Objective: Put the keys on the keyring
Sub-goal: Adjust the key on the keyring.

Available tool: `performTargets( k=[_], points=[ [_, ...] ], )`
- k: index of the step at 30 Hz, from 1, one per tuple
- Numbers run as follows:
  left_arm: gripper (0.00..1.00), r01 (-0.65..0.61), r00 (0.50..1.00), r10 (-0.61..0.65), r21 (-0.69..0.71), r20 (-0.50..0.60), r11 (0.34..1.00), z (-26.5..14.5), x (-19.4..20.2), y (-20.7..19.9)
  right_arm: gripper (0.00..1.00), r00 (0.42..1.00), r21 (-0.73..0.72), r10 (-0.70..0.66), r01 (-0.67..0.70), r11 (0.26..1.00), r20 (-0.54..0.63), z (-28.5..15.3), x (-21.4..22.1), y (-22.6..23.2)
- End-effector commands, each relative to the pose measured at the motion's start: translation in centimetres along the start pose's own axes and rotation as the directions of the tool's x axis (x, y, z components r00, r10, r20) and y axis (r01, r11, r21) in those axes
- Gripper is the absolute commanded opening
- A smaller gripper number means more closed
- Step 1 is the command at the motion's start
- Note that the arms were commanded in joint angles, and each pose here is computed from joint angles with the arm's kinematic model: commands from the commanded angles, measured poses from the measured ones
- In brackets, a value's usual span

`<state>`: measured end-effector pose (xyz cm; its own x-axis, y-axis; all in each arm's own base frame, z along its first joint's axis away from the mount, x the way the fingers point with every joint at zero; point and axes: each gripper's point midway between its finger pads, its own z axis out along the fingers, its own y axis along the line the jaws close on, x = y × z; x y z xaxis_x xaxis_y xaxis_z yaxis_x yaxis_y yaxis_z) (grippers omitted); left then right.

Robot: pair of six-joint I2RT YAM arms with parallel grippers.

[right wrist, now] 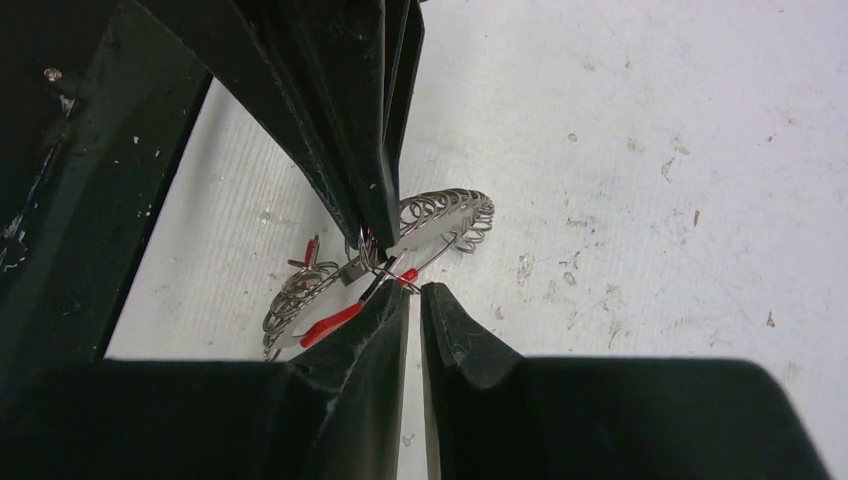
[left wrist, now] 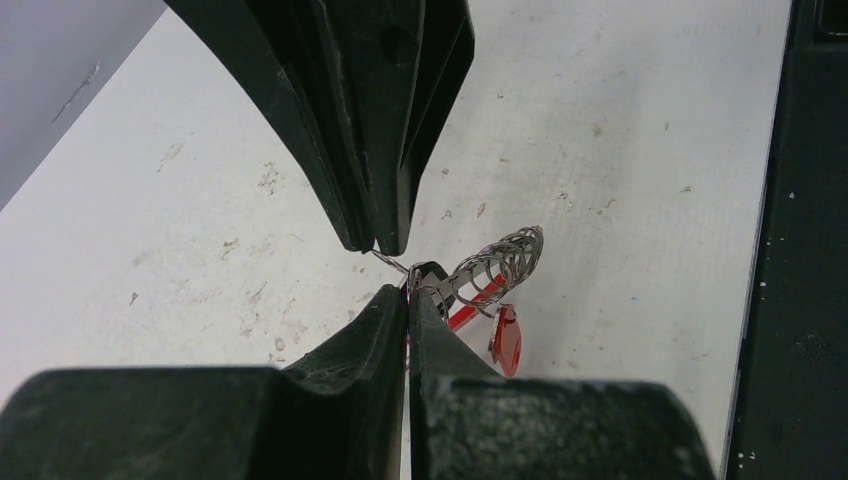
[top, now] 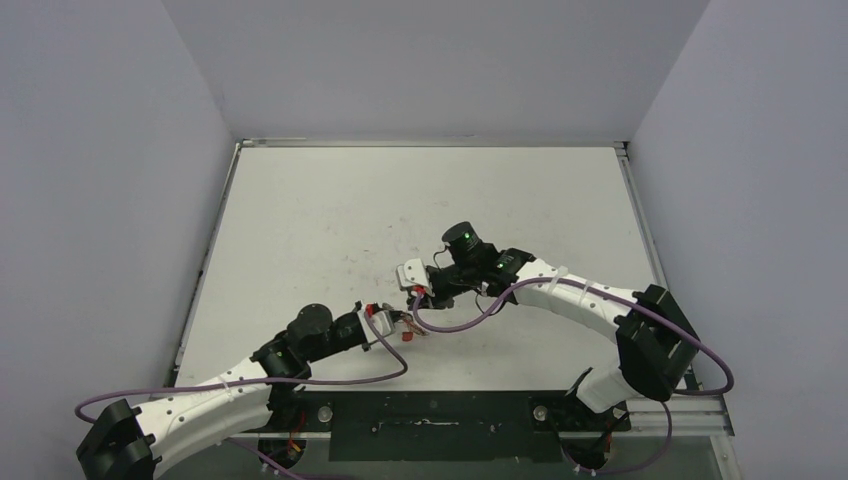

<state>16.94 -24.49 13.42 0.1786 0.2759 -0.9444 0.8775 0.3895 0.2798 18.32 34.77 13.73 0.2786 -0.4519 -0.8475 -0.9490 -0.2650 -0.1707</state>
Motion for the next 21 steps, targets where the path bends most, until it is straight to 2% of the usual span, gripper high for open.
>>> performTargets(
  k=[1, 5, 21],
  points=[
    [0.0, -0.025, 0.998, 0.026, -0.014, 0.061, 1.0, 0.0, -2.0, 0.6, 0.1, 0.998, -0.064, -0.061, 0.063, 0.996, 0.025, 0.3, -1.0, 0.4],
    [0.0, -0.024, 0.998, 0.025, -0.014, 0.059, 1.0, 0.0, -1.9, 0.5, 0.0, 0.997, -0.07, -0.068, 0.07, 0.995, 0.026, 0.2, -0.9, 0.6],
    [0.0, -0.027, 0.995, 0.028, -0.014, 0.093, 1.0, -0.1, -2.6, 0.5, 0.0, 0.999, -0.056, 0.014, -0.017, 0.998, -0.049, 0.4, 1.7, 0.7]
  ],
)
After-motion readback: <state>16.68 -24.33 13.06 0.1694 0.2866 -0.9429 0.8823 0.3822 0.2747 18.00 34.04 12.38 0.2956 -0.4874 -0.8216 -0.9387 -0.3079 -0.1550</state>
